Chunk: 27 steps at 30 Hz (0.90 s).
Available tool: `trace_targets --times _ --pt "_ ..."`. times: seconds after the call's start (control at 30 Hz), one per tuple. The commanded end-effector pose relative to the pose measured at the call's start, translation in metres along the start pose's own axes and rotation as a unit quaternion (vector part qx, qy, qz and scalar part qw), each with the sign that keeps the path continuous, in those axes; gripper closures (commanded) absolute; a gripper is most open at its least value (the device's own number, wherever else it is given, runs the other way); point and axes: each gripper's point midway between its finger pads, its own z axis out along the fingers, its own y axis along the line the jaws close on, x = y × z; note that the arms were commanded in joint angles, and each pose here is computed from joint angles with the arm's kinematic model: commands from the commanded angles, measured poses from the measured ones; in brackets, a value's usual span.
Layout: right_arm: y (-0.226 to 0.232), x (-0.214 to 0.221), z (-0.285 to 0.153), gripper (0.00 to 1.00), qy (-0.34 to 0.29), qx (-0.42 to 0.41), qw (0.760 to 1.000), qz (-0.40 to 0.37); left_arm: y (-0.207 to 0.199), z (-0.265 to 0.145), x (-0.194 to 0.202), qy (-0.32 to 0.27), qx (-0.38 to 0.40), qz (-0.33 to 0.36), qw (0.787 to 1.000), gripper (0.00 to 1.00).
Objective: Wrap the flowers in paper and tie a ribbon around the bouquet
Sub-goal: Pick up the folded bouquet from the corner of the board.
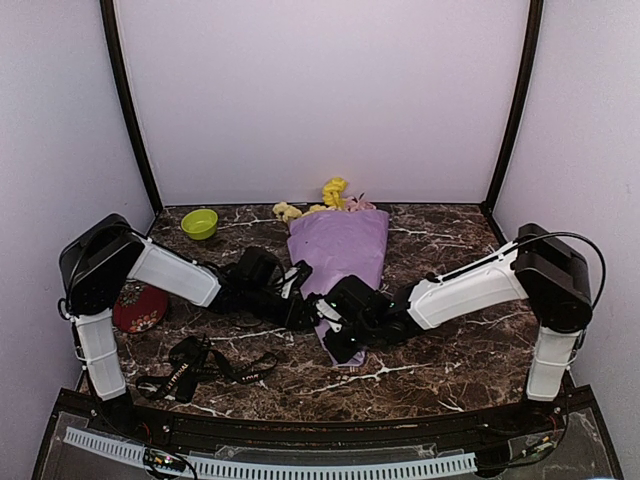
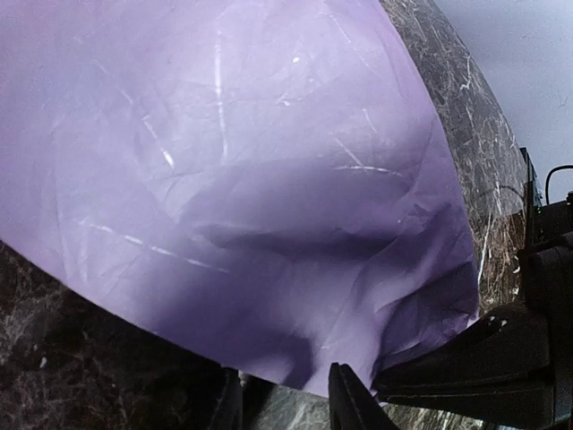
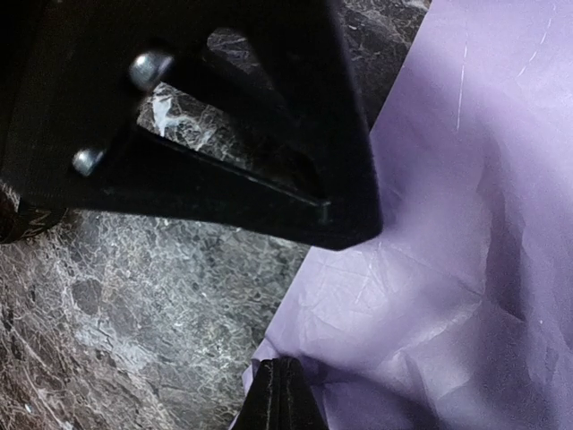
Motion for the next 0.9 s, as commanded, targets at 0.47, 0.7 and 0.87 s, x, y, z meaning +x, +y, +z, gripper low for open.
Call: trace_targets --times 0.47,0.7,0.87 --pt "0.007 0.008 -0.019 1.00 -0.010 -0.014 0.998 0.056 0.009 0.023 0.035 0.078 -0.001 -0.015 0.997 0.67" --pt "0.017 -0.023 -0.042 1.00 -0.053 -0.054 0.995 0.072 0.019 0.030 0.053 0.124 -0.014 -0.023 0.992 0.67" --pt "0.003 -0.035 -0.078 1.00 -0.075 -0.048 0.991 0.103 0.022 0.030 0.055 0.129 -0.021 -0.018 0.991 0.67"
